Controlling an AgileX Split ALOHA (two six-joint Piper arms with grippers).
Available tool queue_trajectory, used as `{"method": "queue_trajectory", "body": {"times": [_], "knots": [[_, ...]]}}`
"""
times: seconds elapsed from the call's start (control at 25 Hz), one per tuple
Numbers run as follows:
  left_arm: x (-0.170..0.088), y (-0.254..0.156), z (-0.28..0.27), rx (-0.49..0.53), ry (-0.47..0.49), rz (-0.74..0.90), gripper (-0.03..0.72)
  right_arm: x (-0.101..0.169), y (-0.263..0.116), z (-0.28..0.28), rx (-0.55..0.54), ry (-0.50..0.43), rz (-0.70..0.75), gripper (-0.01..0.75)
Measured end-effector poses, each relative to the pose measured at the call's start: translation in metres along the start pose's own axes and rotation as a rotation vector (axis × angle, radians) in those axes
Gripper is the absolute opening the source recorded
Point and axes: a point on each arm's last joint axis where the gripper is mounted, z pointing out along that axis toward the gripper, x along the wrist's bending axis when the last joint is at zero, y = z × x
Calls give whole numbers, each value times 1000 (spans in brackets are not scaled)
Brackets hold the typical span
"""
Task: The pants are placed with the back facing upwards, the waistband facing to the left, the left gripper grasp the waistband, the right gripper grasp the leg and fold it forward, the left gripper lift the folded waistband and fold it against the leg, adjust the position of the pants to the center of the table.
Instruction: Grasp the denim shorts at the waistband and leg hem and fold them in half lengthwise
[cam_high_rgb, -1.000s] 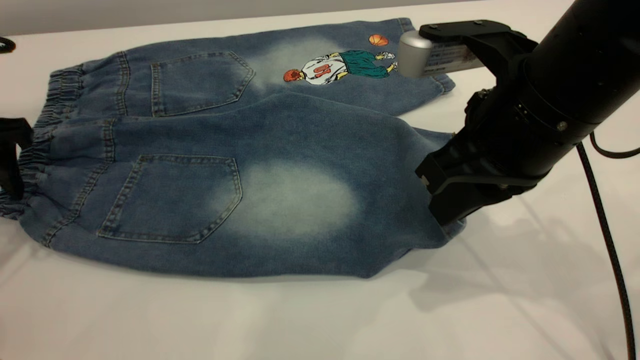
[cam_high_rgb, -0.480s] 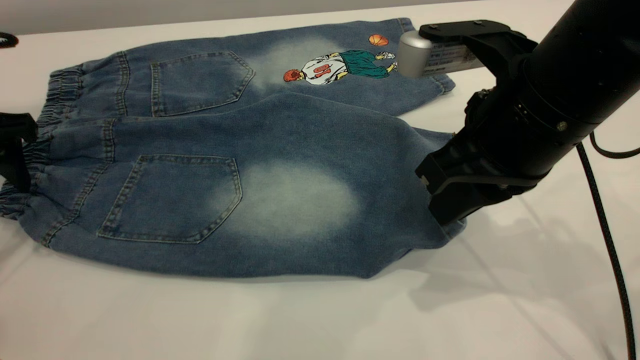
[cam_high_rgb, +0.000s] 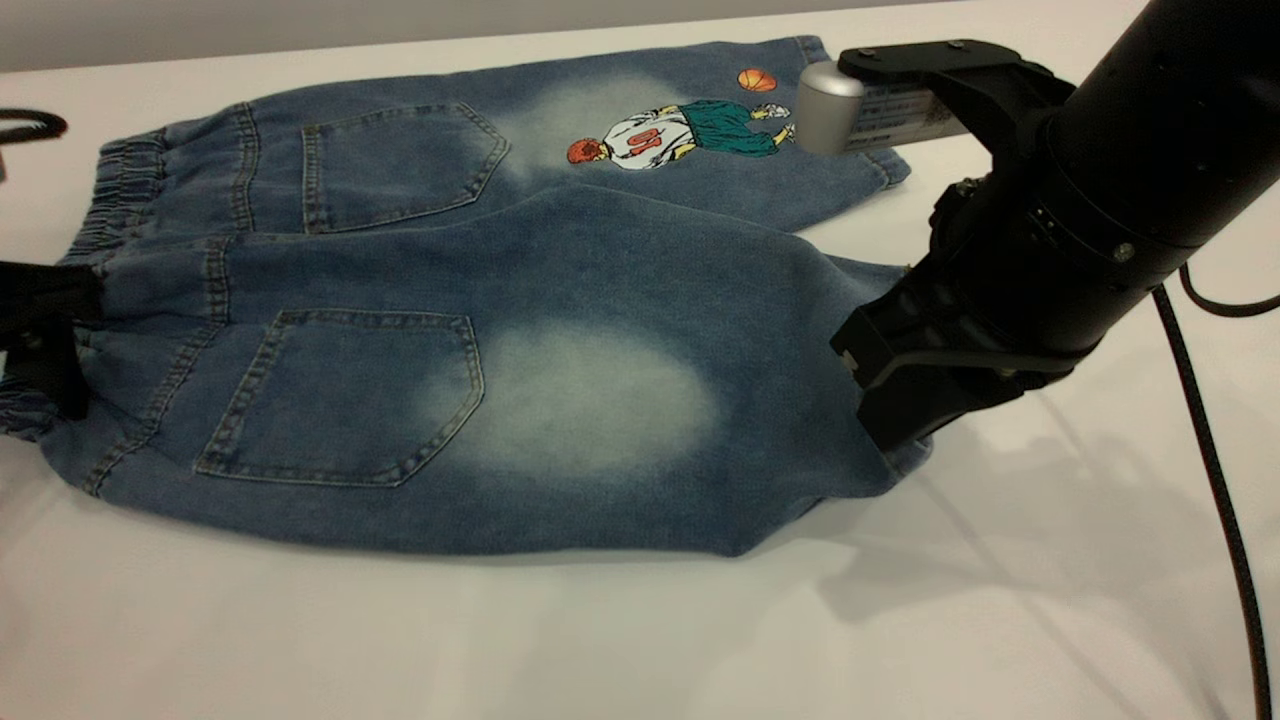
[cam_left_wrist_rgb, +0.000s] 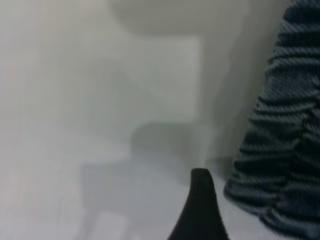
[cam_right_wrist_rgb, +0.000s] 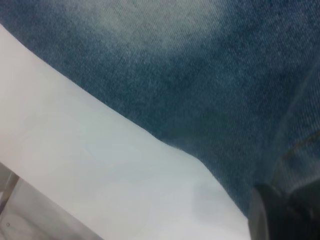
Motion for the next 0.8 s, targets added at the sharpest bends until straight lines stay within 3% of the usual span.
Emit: {"method": "queue_trajectory", "body": {"times": [0.32,0.68,0.8], "knots": [[-2,-1,9,0,-13,-15,489,0,0,0,0,0,1,13],[-3,2,9,-25,-25,-26,141,0,0,0,0,0,3,13],[-2,0,3,0,-13,-25,135,0,0,0,-2,0,2,13]]}}
